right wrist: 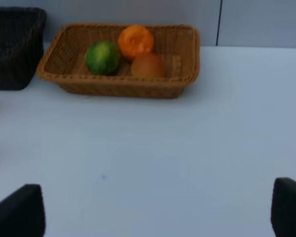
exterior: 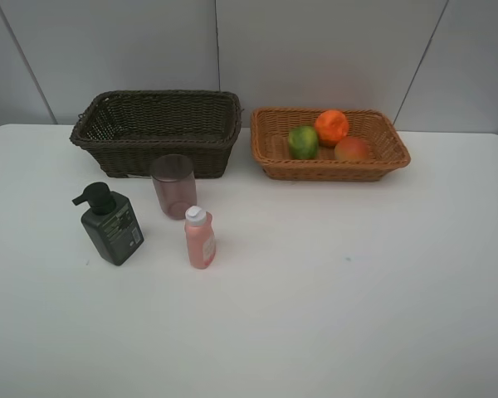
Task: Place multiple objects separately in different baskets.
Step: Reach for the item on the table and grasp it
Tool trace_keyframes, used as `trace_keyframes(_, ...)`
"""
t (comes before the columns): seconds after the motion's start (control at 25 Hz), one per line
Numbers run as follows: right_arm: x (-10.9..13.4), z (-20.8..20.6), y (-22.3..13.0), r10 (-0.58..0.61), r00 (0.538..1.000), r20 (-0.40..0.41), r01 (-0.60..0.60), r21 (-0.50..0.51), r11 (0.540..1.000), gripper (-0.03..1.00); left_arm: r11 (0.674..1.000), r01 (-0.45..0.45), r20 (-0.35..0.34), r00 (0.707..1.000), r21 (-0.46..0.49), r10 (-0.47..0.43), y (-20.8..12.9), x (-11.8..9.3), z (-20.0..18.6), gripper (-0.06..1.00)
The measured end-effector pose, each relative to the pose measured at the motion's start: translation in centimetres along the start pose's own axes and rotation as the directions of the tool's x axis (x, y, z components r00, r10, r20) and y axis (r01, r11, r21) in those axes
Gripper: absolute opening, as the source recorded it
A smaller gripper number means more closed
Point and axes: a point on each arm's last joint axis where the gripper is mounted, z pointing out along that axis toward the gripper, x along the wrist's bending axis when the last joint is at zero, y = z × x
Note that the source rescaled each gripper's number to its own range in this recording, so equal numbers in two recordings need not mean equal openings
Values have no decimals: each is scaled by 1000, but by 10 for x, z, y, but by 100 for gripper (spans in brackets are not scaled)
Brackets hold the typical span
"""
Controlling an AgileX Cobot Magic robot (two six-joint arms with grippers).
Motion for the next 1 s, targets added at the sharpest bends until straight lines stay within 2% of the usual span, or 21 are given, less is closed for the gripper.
trace_keyframes(0.08, 2, 8, -9, 7, 1000, -18, -6, 20, 1000, 97, 1000, 0, 0, 1000, 0, 0, 0, 0, 0, 98)
trace_keyframes(0.28, 2, 11, -11, 3, 1000, -21, -3, -18, 1000, 97, 1000, 0, 0, 1000, 0, 0, 0, 0, 0, 98)
trace_keyframes(0.76, 0, 12, -12, 18, 998, 65, -17, -16, 1000, 97, 1000, 0, -1, 1000, 0, 0, 0, 0, 0, 98)
trace_keyframes(1.0, 0, 12, -12, 18, 997, 68, -17, -16, 1000, 97, 1000, 0, -1, 1000, 0, 0, 0, 0, 0, 98)
